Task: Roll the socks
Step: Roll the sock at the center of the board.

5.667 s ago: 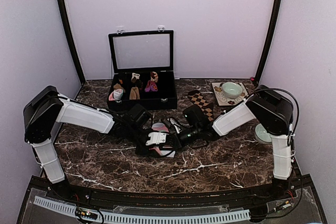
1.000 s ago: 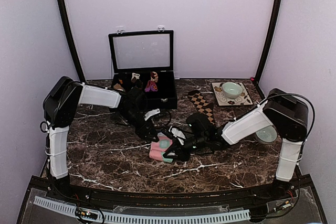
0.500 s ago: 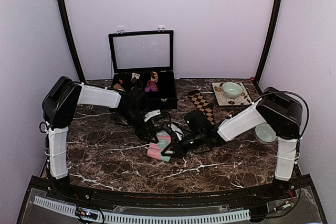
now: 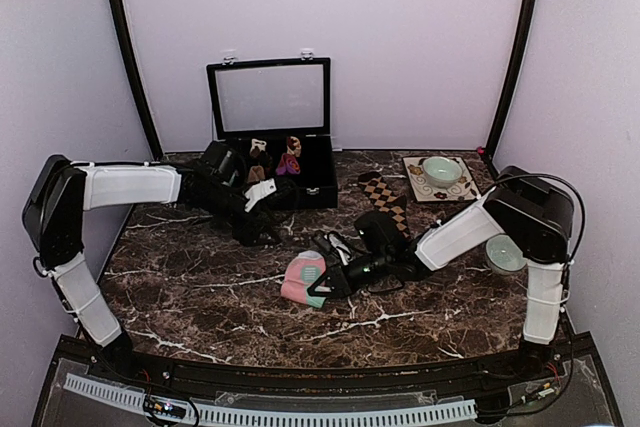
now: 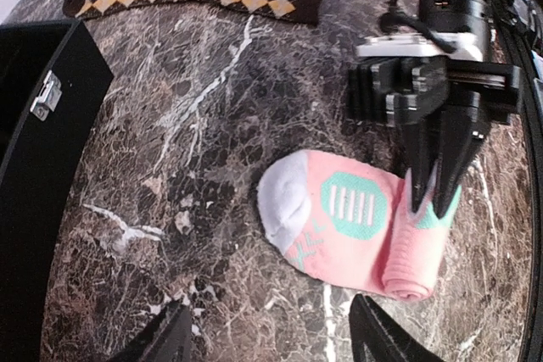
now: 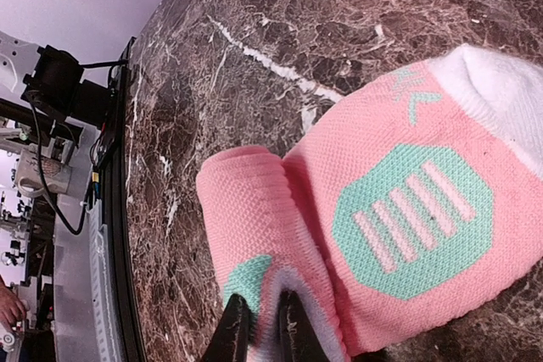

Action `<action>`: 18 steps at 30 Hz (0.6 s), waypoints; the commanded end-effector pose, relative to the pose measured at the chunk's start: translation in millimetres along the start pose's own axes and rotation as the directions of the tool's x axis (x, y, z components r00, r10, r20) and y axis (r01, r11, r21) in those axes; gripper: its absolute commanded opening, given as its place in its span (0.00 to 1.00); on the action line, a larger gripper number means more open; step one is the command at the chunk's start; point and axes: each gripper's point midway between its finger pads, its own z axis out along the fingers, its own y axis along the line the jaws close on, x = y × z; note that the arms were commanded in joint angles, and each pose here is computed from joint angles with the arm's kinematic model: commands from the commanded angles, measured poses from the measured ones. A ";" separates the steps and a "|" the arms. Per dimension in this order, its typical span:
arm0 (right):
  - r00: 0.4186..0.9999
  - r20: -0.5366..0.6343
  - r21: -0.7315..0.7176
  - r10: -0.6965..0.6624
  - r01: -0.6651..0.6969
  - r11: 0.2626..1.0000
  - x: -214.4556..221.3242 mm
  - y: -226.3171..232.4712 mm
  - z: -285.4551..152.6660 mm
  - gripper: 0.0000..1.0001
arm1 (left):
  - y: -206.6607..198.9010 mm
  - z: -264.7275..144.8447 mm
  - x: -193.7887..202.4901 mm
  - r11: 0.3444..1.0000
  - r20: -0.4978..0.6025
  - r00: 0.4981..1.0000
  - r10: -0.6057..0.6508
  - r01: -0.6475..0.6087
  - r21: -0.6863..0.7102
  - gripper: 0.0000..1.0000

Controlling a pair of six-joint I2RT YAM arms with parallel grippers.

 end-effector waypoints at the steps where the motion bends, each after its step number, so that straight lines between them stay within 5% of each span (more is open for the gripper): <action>1: 0.848 -0.290 0.432 0.444 -0.298 0.851 158.0 -97.8 -22.5 0.00 | -37.7 -14.7 7.7 0.991 0.046 0.996 0.072 -0.077 0.109 0.65; 8: 0.822 -0.293 0.434 0.489 -0.341 0.834 155.8 -101.9 -15.4 0.00 | -99.5 17.5 26.5 0.948 -0.039 0.966 0.255 -0.242 0.205 0.61; 18: 0.805 -0.293 0.439 0.516 -0.366 0.820 155.2 -104.8 -14.3 0.00 | -100.3 55.8 23.4 0.931 -0.111 0.935 0.338 -0.315 0.185 0.55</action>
